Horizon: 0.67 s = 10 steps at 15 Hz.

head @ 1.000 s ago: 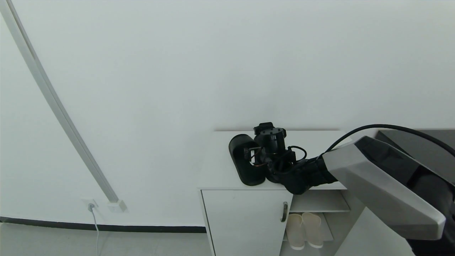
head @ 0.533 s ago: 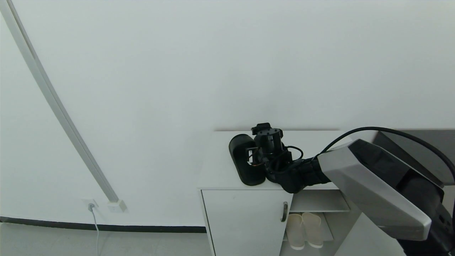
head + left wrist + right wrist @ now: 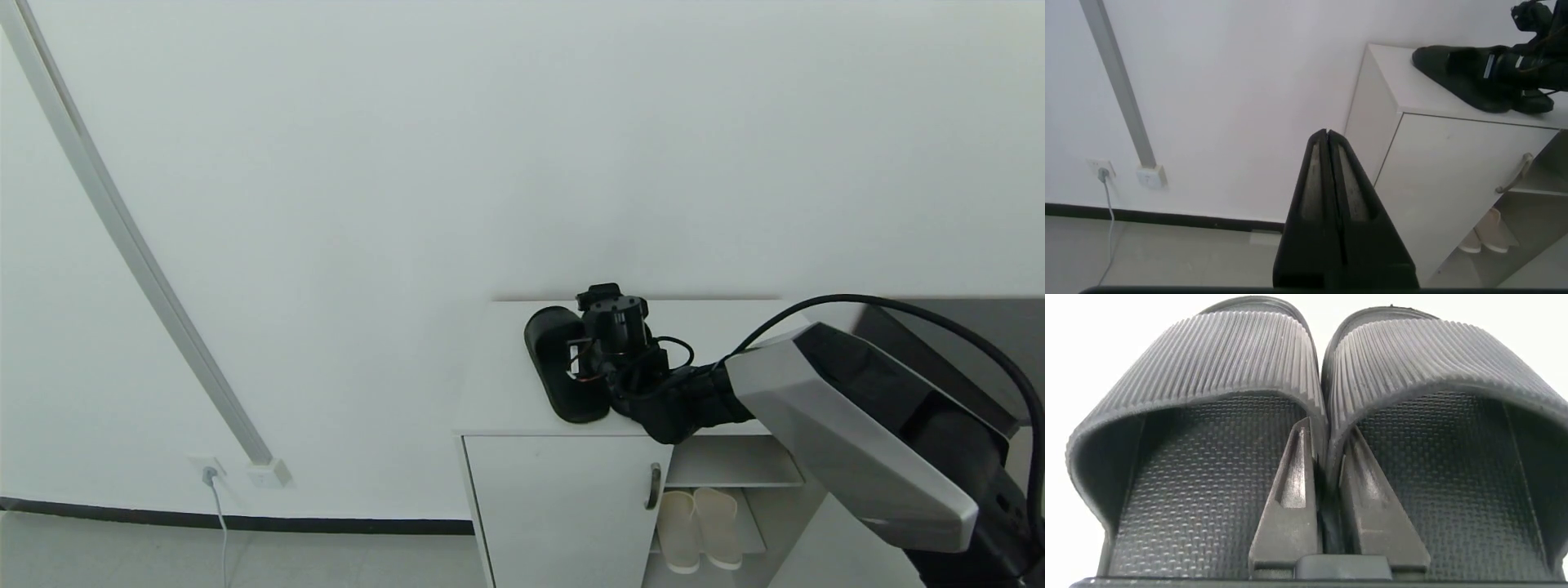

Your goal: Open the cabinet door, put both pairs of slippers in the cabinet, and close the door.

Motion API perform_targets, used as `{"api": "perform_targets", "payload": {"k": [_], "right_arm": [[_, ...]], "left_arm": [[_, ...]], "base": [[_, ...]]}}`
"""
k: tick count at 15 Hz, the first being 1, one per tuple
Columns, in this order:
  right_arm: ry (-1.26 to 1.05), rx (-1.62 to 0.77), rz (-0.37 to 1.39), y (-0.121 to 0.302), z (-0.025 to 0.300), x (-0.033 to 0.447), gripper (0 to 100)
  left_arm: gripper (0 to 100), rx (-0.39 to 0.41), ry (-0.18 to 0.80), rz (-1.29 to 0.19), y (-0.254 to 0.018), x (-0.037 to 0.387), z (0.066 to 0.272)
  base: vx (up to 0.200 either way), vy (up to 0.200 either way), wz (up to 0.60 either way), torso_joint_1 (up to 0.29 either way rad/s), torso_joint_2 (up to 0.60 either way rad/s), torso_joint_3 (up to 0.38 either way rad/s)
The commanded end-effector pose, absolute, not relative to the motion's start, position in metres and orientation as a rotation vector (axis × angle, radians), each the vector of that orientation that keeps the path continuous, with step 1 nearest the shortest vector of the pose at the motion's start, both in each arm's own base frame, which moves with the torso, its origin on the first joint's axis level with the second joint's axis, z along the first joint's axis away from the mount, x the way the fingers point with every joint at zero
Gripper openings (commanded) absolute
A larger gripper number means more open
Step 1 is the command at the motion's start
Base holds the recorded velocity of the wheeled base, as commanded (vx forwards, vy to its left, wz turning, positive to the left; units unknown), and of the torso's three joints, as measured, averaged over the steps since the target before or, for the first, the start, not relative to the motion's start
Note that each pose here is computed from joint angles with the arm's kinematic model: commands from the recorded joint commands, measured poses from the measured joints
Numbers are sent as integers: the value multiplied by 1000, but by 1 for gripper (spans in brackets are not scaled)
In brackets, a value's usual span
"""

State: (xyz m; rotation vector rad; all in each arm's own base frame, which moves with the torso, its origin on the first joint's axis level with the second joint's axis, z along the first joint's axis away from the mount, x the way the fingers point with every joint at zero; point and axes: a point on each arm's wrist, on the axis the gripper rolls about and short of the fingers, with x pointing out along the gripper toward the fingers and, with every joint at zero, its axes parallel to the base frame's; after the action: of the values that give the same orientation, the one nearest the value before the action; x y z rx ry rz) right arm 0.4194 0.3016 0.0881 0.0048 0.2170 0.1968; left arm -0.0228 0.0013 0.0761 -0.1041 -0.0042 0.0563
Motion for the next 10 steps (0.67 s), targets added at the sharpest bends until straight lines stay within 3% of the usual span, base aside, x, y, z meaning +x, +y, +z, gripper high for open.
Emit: {"api": "perform_targets", "payload": {"k": [1,5,10], "right_arm": [[189,23,202,298,111,411,0],[189,35,297,273,158,362,0],[217,17,514,225,159,282,0]], "left_arm": [[0,-104,-4,57,1,-23,76],[0,-104,-3,57,1,-23,76],[0,-103,-3,57,1,-23,76]], "base": [[0,0,0,0,0,0],[0,0,0,0,0,0],[0,0,0,0,0,0]]}}
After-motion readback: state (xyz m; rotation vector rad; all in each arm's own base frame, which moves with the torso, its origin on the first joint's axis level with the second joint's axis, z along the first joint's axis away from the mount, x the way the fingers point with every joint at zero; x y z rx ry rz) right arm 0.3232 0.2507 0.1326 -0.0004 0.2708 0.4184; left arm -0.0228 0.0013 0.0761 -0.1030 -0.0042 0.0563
